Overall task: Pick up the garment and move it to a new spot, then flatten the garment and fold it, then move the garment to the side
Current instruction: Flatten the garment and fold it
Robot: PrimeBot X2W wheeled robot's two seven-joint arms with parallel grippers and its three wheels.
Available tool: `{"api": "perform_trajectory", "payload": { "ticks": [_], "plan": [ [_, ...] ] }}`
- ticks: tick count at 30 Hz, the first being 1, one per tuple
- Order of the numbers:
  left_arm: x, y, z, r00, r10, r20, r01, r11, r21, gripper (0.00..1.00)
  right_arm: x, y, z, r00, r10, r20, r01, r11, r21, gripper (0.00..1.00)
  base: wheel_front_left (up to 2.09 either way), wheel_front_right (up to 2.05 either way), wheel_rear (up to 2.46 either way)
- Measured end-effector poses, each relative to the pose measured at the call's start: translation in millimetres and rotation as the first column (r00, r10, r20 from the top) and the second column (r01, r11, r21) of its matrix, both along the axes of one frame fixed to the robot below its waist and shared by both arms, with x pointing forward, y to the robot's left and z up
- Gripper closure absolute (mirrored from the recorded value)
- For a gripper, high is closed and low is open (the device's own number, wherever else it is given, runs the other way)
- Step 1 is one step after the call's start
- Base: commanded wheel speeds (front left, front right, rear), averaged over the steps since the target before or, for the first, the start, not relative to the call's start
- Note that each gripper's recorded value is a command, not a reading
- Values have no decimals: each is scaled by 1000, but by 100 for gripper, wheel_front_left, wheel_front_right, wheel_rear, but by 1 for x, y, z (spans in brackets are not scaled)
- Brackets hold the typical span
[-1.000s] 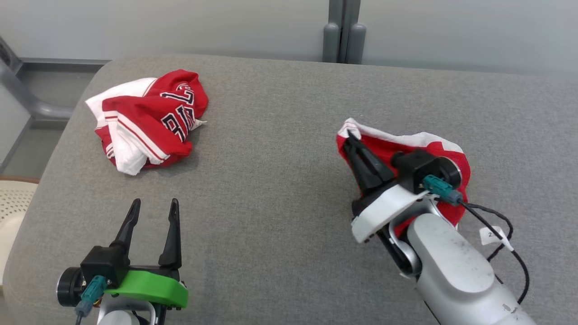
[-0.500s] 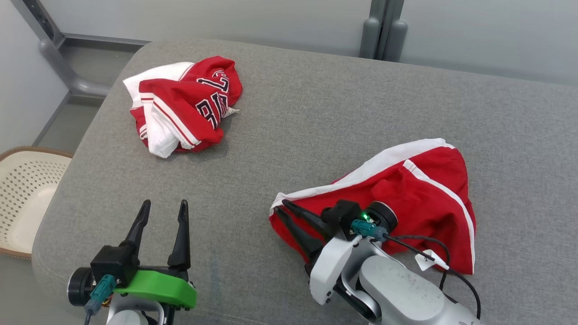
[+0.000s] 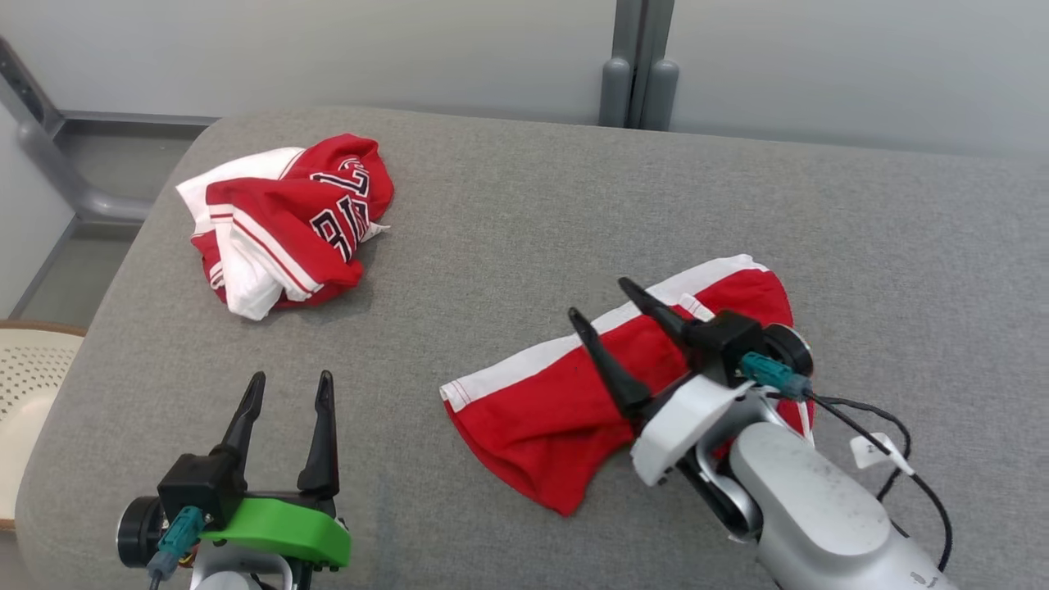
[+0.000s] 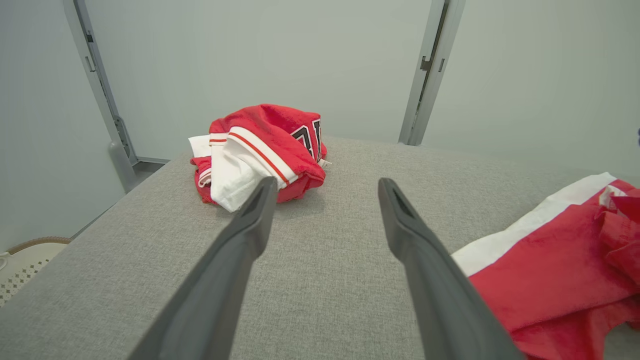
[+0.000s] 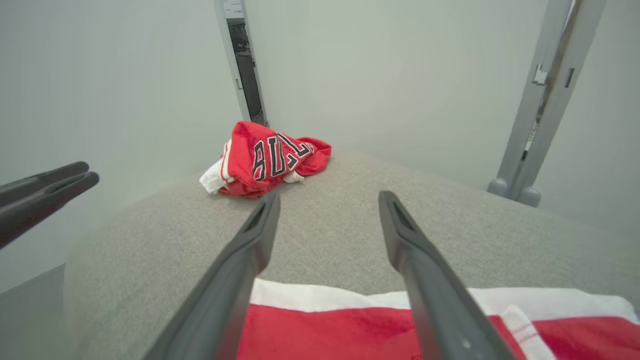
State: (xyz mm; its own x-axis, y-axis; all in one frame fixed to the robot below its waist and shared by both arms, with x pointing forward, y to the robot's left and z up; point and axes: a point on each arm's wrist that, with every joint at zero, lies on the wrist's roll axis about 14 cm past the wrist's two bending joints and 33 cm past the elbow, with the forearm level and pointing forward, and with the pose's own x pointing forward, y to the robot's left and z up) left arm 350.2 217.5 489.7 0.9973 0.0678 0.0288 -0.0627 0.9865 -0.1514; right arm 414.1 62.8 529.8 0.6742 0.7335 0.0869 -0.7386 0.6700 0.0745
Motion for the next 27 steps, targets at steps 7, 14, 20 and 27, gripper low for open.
{"api": "perform_trajectory", "payload": {
  "ticks": [7, 14, 20, 27],
  "plan": [
    [4, -11, 3, 999, -39, 13, 39, 999, 2, 0, 12, -78, 13, 976, -210, 50, 208, 978, 31, 0, 0, 0, 0],
    [6, -18, 6, 998, -61, 22, 61, 998, 6, 0, 0, -148, 8, 916, -399, 43, 397, 916, 51, 0, 0, 0, 0],
    [6, -25, 7, 996, -81, 26, 80, 997, 9, 0, -21, -184, -5, 862, -507, -3, 506, 860, 64, 0, 0, 0, 0],
    [10, -32, 6, 995, -102, 25, 101, 995, 8, 0, -31, -191, -9, 842, -540, -22, 539, 839, 76, 0, 0, 0, 0]
  ]
}}
